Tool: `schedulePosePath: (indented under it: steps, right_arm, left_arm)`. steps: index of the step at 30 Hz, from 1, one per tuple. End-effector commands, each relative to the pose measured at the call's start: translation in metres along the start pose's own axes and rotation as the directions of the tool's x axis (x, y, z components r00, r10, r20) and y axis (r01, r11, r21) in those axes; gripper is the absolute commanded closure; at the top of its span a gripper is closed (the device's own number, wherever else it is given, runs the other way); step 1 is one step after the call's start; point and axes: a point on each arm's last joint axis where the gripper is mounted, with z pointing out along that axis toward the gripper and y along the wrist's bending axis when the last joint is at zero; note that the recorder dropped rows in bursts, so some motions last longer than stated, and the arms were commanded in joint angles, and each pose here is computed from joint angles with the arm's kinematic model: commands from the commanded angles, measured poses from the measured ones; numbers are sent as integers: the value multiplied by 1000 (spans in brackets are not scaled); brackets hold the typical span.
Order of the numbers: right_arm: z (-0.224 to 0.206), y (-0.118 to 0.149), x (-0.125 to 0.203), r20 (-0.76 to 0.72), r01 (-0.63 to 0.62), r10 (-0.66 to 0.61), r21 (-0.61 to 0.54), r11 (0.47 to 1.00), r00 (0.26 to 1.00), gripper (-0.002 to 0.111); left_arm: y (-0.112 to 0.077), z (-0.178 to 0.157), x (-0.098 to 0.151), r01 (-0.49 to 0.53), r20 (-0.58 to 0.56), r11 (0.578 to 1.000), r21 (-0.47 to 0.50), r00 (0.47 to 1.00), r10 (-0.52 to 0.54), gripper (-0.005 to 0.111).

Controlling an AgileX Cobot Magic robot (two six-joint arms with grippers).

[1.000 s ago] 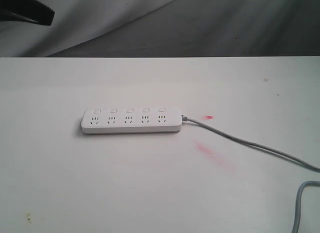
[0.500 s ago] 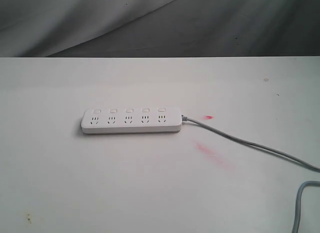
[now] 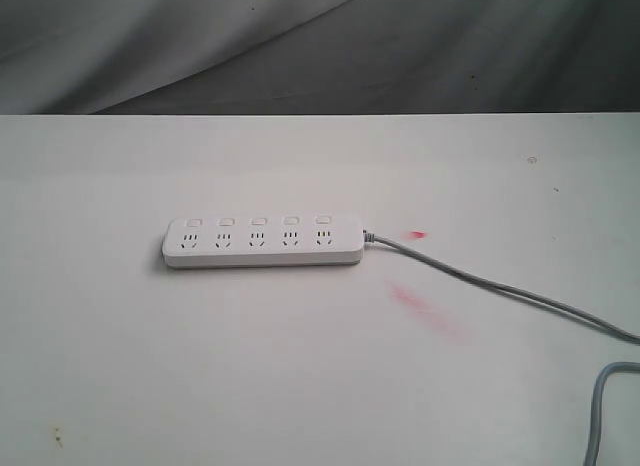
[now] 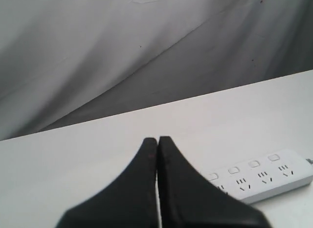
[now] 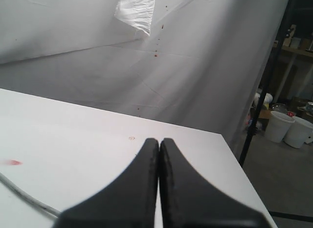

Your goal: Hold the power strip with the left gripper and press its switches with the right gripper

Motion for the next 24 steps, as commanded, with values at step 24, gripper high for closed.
schedulePosePath:
  steps: [24]
  right_arm:
    - [0,0,1,-3,-6,6,6,1000,1000,108]
  left_arm:
    - [-11,-65,140,96,58,995,-3,994,-96,106]
